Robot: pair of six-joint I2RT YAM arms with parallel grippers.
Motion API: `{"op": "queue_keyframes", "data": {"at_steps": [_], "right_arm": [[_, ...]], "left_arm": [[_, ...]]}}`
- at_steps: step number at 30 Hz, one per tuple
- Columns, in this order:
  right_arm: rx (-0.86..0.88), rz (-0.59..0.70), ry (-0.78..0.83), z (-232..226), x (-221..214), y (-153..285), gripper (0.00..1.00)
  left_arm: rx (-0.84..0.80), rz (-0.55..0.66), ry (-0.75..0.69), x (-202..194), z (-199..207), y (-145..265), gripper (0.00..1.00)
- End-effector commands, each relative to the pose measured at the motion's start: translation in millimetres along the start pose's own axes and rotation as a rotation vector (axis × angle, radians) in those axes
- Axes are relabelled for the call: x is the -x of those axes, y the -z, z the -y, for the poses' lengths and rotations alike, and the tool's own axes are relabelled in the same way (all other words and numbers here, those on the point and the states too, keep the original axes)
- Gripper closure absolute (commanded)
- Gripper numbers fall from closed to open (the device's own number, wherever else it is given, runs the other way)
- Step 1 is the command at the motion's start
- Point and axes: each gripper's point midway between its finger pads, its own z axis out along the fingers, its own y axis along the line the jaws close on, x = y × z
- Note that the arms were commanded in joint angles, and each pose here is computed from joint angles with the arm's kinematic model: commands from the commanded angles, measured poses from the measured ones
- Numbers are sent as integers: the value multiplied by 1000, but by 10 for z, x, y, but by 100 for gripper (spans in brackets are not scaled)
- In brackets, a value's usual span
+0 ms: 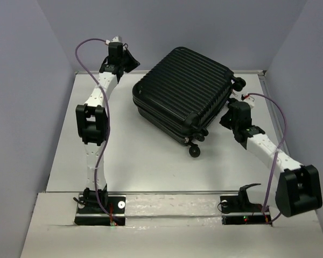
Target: Pack the luggage
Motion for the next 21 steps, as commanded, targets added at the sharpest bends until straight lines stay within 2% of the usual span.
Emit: {"op": "queue_keyframes", "data": {"at_steps": [1,3,6,10,14,15,16,17,20,21], "right_arm": [[98,-3,-23,-250,362,-291,93],[100,-47,-7,-259,294,-448,93],[152,-99,9,-396,229,-581,93],[310,-154,16,-716,156,-706,93],[453,-233,49,-1012,-42,-766,93],[492,-229,76,-1137,-14,-751,93],[531,-260,99,-1273,-139,-725,93],[560,-255,122,-1383,-130,-698,93],[656,-282,179,-1721,-277,-564,93],[707,-287,188,-1858,-252,-503,93]], "left_arm": [[-129,-54,-37,-84,362,-106,94],[-147,-71,-78,-211,445,-202,94],[-170,-115,-67,-405,422,-270,94],[-150,-191,-42,-800,224,-308,94],[-208,-192,-37,-1025,470,-60,94],[-178,-222,-25,-1260,329,-2,94],[-215,-141,-16,-1029,543,198,94],[-202,-127,-2,-1082,516,403,94],[-193,-117,65,-1272,370,677,94],[-230,-60,72,-1130,492,876,94]]}}
